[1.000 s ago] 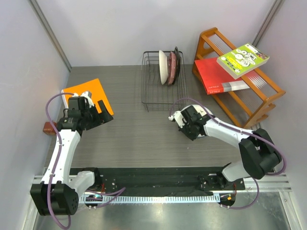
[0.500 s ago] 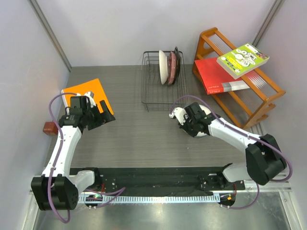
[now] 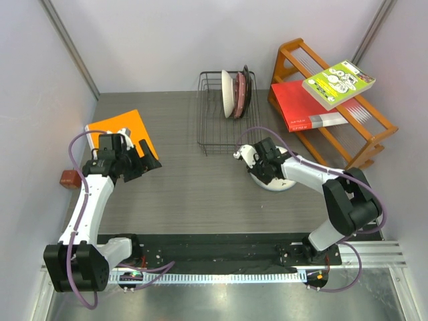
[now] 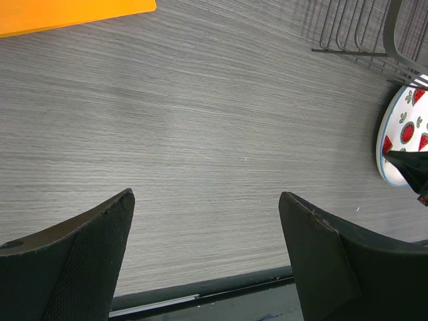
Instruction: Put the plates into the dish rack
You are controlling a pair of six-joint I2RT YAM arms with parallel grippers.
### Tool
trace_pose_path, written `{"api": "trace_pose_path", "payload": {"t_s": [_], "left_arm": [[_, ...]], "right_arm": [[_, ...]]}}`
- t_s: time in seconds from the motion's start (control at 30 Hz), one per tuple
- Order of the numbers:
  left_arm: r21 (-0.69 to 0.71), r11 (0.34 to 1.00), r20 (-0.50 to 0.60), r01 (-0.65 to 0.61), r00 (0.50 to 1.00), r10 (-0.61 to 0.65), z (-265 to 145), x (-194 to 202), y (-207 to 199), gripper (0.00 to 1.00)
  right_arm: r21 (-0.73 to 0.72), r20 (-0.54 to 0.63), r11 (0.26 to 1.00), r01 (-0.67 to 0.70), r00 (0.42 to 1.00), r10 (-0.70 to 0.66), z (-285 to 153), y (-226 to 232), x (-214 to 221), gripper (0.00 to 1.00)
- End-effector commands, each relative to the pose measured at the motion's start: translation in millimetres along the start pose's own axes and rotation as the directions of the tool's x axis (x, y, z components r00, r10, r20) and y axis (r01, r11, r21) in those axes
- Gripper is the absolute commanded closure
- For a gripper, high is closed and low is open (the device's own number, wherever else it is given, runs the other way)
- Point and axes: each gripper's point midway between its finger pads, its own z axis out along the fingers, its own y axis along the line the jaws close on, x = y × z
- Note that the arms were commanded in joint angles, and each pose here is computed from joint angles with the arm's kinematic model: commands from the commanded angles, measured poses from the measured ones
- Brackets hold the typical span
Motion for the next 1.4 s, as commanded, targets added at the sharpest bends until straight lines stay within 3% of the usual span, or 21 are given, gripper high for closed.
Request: {"api": "trace_pose_path", "payload": {"t_s": [0.0, 0.2, 0.47, 0.6, 0.97, 1.13, 1.37], "left_arm": [[0.023, 1.0, 0.031, 0.015, 0.999, -0.015, -1.3, -6.2, -4.8, 0.11], [0.013, 1.0, 0.046, 0.013, 0.999, -0.014, -2.1, -11.2, -4.5, 0.11], [-0.008, 1.0, 0.076, 0.011, 0.997, -0.01, -12.5, -13.0, 0.6, 0.09], [-0.019, 0.999, 0.091, 0.027, 0.996, -0.026, -18.5, -7.3, 5.3, 0.08], [-0.03, 0.985, 0.062, 0.168, 0.984, -0.166, -23.2, 18.2, 16.9, 0.05], [-0.038, 0.988, 0.077, 0.148, 0.986, -0.145, -30.6, 14.8, 16.1, 0.05], [-0.009, 0.984, 0.045, 0.178, 0.983, -0.177, -19.9, 25.3, 15.7, 0.05]], "right_arm": [[-0.069, 0.009, 0.998, -0.002, 1.0, 0.003, 7.2, 14.4, -4.3, 0.99], [-0.218, -0.031, 0.976, 0.014, 0.999, -0.021, 8.3, 67.7, -0.2, 0.99], [-0.352, 0.004, 0.935, 0.049, 0.999, -0.051, 1.7, 130.8, -24.2, 0.99], [-0.361, 0.07, 0.93, 0.059, 0.997, -0.036, 7.8, 138.6, -59.2, 0.99], [-0.468, 0.206, 0.864, 0.186, 0.974, -0.098, 30.6, 241.1, -165.2, 0.99], [-0.371, 0.282, 0.91, 0.184, 0.956, -0.078, 2.4, 219.6, -187.5, 0.99], [-0.293, 0.335, 0.928, 0.23, 0.934, -0.126, -31.1, 195.7, -167.2, 0.99]]}}
